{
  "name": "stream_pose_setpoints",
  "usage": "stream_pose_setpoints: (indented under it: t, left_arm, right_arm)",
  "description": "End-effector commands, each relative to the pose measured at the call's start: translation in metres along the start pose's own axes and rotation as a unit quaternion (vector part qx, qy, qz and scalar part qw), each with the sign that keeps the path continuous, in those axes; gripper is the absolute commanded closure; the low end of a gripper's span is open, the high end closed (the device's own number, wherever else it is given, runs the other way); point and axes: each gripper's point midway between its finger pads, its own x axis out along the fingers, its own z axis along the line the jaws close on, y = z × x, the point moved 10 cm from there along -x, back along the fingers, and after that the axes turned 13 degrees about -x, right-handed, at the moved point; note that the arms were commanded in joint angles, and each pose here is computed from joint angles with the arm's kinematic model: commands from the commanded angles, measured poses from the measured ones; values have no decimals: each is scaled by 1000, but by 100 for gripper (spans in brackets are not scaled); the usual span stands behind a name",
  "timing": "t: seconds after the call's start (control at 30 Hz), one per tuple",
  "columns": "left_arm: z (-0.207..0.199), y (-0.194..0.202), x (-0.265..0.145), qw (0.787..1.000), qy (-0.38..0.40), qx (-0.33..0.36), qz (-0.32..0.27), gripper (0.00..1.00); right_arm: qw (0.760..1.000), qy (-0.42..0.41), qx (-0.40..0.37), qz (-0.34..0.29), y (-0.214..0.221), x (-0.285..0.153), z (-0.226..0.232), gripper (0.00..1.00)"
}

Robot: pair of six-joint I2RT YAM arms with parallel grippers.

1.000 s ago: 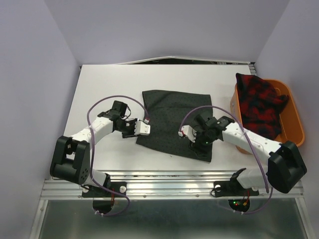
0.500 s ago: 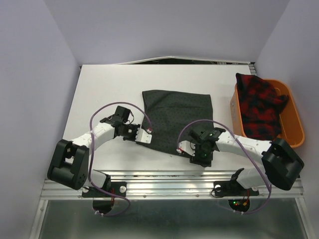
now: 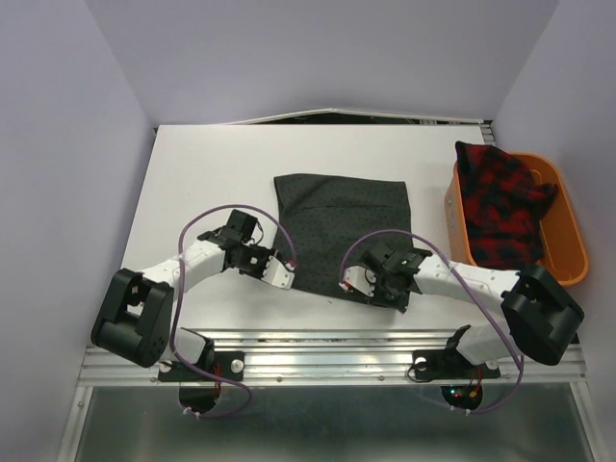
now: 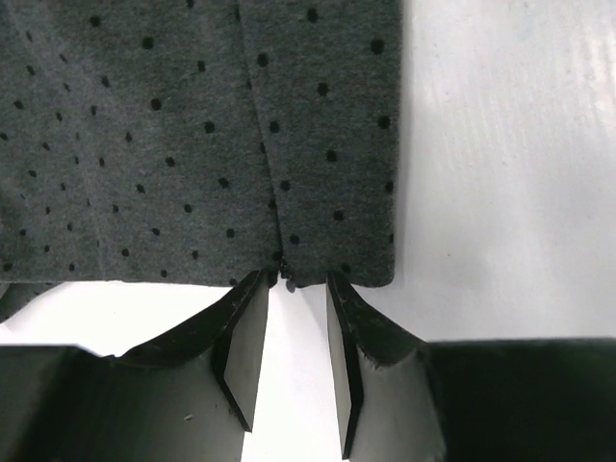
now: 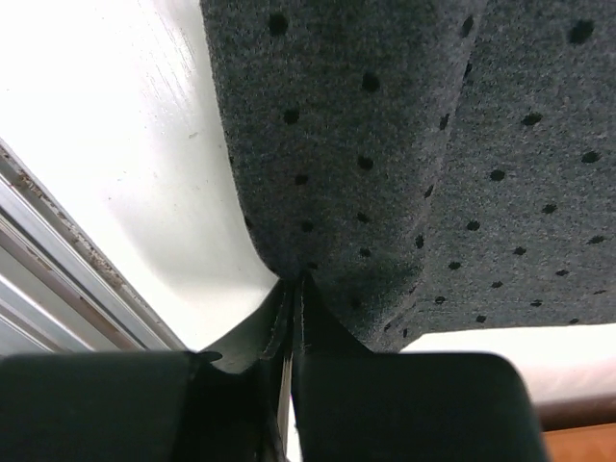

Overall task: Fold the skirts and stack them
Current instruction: Fold the skirt

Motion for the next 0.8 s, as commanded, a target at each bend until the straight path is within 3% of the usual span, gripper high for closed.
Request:
stream_pose_setpoints:
  t: [0.0, 0.13, 0.4, 0.67, 0.77]
  left_arm:
    - [-8, -6, -9, 1000, 22, 21, -6, 57]
    - [-23, -5, -16, 999, 33, 34, 1, 47]
    - [-32, -5, -5, 1000, 16, 23, -8, 47]
    - [-20, -8, 11, 1000, 16, -3, -8, 57]
    - [-22, -3, 16, 1000, 18, -9, 5, 75]
  right_arm:
    - [1000, 25, -1, -14, -3, 12, -4, 99]
    - [999, 38, -4, -36, -6, 3, -6, 99]
    - [998, 25, 0, -56, -10, -4, -4, 99]
    - [997, 15, 1, -71, -17, -13, -6, 99]
    - [997, 22, -4, -79, -22, -18, -11, 99]
